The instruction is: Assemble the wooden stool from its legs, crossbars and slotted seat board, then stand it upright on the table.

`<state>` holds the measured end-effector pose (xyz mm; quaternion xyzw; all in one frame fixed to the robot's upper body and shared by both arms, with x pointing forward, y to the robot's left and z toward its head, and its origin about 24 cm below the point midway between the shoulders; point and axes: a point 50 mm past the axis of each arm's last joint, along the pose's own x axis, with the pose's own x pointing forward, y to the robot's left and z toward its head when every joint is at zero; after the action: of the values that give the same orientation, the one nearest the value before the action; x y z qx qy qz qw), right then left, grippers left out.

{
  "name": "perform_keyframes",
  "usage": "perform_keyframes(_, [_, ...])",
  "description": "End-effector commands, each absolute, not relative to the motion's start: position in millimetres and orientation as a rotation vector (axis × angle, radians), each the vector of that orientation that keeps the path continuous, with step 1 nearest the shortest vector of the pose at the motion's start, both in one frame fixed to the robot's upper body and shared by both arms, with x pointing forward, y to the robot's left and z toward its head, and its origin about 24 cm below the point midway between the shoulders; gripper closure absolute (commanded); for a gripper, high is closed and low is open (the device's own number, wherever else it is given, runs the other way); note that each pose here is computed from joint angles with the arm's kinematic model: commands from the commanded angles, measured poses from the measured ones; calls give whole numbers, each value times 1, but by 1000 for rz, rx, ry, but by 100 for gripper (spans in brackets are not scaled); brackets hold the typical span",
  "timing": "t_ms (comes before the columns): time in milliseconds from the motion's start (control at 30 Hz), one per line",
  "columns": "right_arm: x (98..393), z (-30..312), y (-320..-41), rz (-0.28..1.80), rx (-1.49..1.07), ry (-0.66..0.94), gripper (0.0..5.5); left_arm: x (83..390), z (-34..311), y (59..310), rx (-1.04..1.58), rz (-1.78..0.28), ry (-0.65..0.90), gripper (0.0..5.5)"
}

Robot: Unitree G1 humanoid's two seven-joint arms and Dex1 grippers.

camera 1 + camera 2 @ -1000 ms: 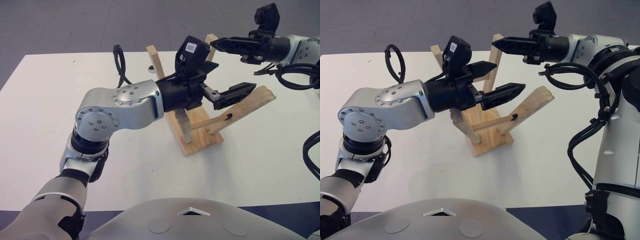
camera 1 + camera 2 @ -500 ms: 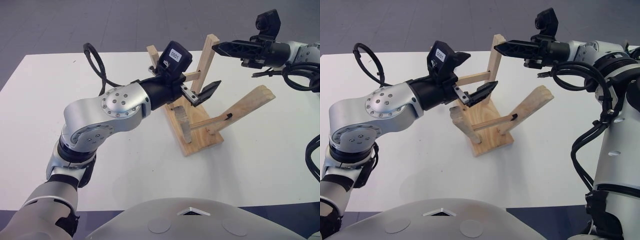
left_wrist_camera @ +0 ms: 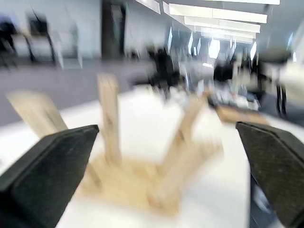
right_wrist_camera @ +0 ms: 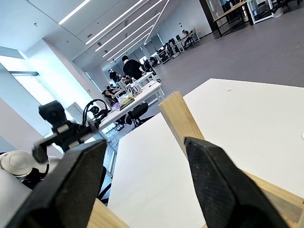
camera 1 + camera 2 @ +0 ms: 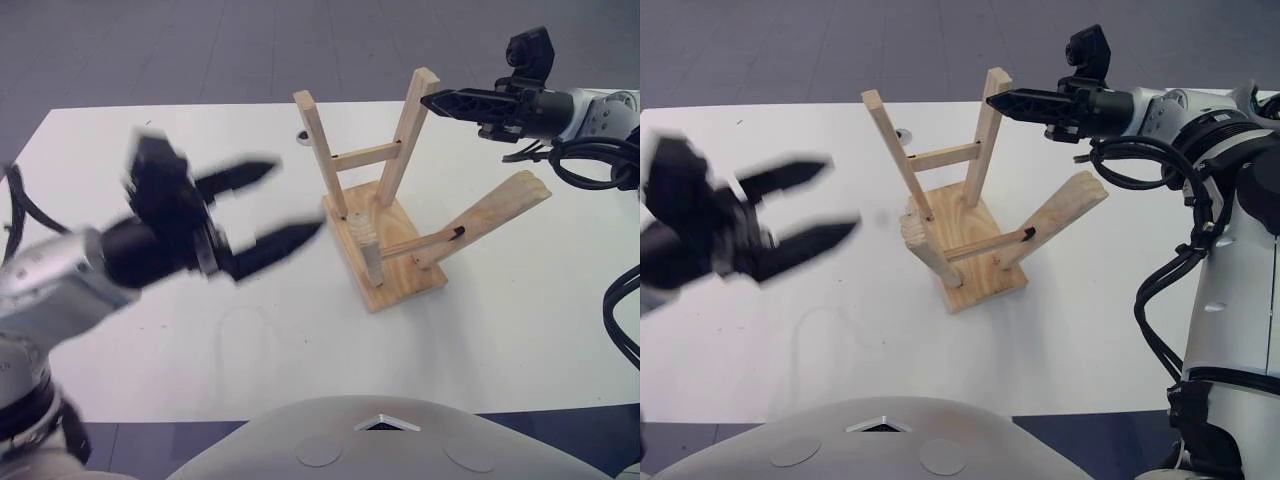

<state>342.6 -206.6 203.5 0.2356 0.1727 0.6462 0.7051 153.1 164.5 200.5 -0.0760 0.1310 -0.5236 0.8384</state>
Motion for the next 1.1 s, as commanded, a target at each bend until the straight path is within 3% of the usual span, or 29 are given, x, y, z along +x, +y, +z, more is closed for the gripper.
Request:
perform_keyframes(33, [344,211,-200,1459,509,363,245,142,176,157,-34,-1184,401,17])
perform_keyframes(233, [345,211,-198,1462,502,353,245,174,161,150,214,-1186,171,17])
perform_keyframes(433, [346,209,-194,1465,508,343,245,187,155,134,183,-1268,55,17])
perform_keyframes(700, [346,201,-191,1456,535,351,245,202,169,118,132,-1310,-76,152])
perform_keyframes(1033, [345,192,-189,1451,585,375,245,195,169,109,115,-1349,-81,334])
perform_keyframes(1100, [345,191,-189,1448,589,375,245,194,168,108,112,-1346,-85,343])
